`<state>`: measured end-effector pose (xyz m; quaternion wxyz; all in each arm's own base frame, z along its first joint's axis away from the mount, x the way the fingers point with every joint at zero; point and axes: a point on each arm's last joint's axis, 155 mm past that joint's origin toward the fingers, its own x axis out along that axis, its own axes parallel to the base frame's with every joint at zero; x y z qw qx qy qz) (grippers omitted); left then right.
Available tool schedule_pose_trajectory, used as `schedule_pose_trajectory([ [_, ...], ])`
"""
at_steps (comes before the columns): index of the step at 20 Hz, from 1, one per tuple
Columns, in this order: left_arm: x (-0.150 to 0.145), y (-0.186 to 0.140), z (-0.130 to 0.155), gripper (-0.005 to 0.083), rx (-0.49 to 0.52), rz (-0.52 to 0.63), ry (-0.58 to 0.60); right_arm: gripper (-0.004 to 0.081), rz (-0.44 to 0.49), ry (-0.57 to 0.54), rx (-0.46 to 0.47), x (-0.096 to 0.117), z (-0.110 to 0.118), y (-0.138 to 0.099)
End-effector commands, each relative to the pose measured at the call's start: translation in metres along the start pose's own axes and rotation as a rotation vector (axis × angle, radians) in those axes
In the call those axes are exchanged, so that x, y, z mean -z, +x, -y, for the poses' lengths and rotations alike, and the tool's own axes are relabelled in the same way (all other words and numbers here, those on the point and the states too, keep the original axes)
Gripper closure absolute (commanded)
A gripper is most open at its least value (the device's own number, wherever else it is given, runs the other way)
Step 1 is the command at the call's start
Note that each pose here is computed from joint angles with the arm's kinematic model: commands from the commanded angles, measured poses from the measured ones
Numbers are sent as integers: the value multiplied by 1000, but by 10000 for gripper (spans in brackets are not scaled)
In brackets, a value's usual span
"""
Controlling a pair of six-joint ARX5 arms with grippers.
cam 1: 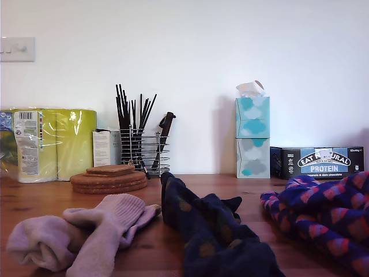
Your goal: Pair up the socks based on colour and pattern, by placing each sock on top of its pair
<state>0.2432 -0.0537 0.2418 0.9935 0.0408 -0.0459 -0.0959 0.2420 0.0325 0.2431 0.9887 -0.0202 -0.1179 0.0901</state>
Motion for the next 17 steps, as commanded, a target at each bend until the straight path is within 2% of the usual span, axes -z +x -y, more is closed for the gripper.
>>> schedule_pose_trajectory([
  [1, 13, -2, -6, 798, -27, -20, -4, 782, -15, 23, -9, 9, -2, 0],
  [5, 32, -9, -21, 797, -99, -49, -9, 782, -85, 36, -9, 26, -3, -1],
  [8, 40, -12, -27, 797, -130, -67, -7, 782, -189, 57, -10, 53, -4, -5],
  [14, 67, -15, -25, 797, -124, -177, 0, 782, -401, 100, -11, 104, -8, -20],
  [17, 81, -18, -24, 797, -119, -232, 4, 782, -480, 115, -11, 121, -9, -29],
])
